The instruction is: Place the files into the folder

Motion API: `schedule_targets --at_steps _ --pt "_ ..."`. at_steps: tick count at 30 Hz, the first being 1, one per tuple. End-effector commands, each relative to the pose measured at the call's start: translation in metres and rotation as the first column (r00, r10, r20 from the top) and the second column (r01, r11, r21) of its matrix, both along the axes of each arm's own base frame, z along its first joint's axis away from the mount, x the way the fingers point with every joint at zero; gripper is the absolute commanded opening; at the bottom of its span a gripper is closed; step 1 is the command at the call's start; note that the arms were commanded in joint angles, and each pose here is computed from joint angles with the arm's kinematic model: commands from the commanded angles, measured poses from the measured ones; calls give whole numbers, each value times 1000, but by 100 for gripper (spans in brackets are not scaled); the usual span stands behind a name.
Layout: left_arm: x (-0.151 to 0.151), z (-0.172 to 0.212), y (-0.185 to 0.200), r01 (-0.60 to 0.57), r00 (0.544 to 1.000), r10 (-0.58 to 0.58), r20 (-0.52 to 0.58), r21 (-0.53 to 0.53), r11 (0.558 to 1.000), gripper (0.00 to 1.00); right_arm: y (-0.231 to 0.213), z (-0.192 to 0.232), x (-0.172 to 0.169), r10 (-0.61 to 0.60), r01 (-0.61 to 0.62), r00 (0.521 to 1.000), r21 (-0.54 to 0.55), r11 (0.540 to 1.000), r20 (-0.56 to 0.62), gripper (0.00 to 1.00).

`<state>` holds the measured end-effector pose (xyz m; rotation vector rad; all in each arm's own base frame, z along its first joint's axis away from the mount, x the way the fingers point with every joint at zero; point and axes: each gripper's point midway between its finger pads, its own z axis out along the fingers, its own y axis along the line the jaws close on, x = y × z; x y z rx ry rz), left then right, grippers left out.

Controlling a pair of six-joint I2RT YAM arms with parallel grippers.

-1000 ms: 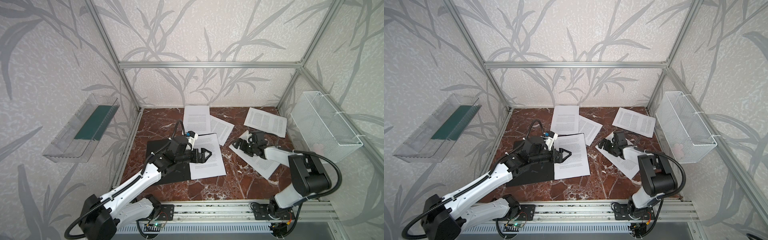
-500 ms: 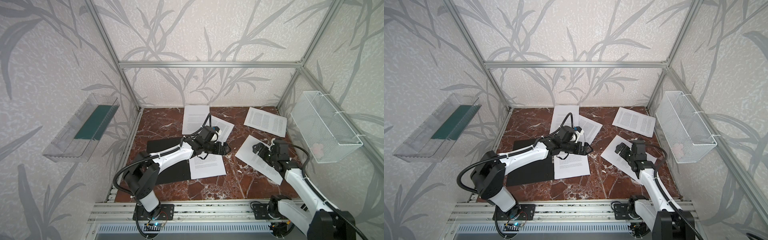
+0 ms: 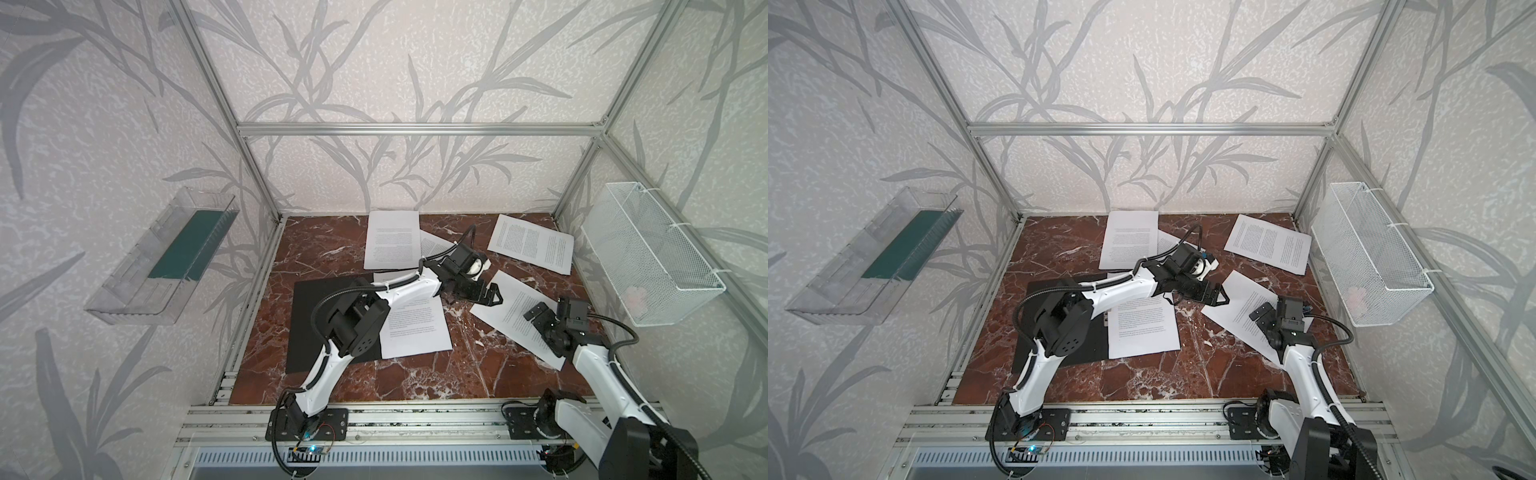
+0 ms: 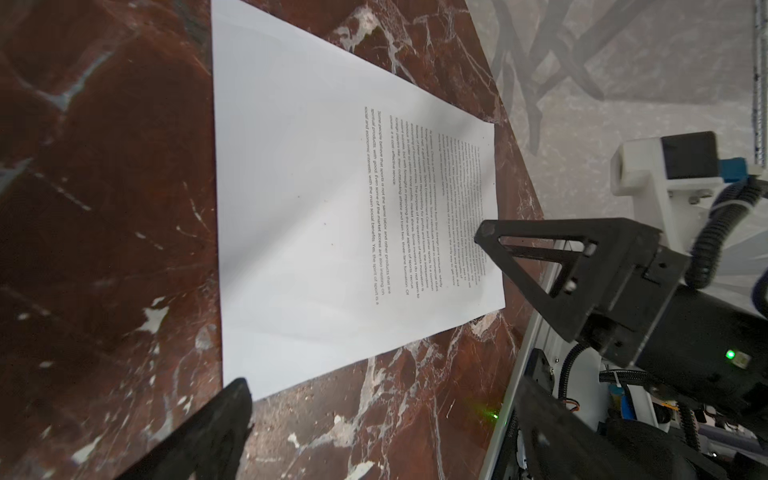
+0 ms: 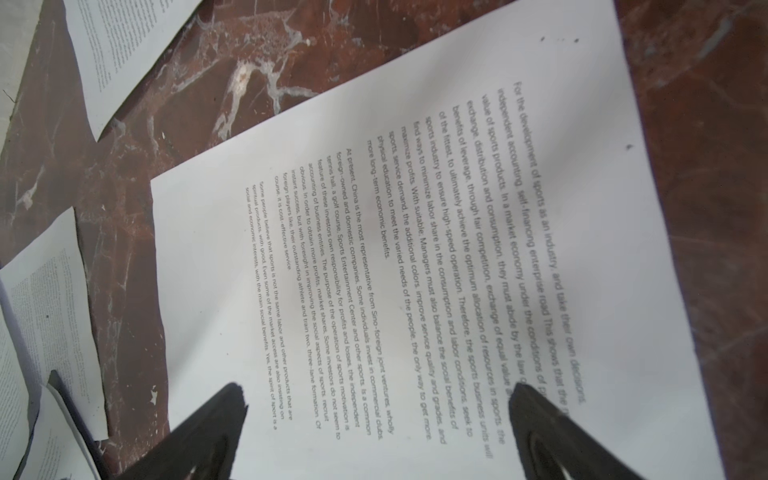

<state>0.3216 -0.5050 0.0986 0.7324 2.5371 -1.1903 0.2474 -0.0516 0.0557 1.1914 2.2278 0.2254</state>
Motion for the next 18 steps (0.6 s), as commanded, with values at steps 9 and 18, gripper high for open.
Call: schedule_targets --at_steps 9,18 --pt "-5 -56 -25 72 993 -66 -96 63 995 99 -8 -18 -6 -32 32 999 13 999 -22 99" --pt "-13 -83 25 -21 996 37 -79 198 980 99 -1 -15 35 78 -81 995 32 996 62 99"
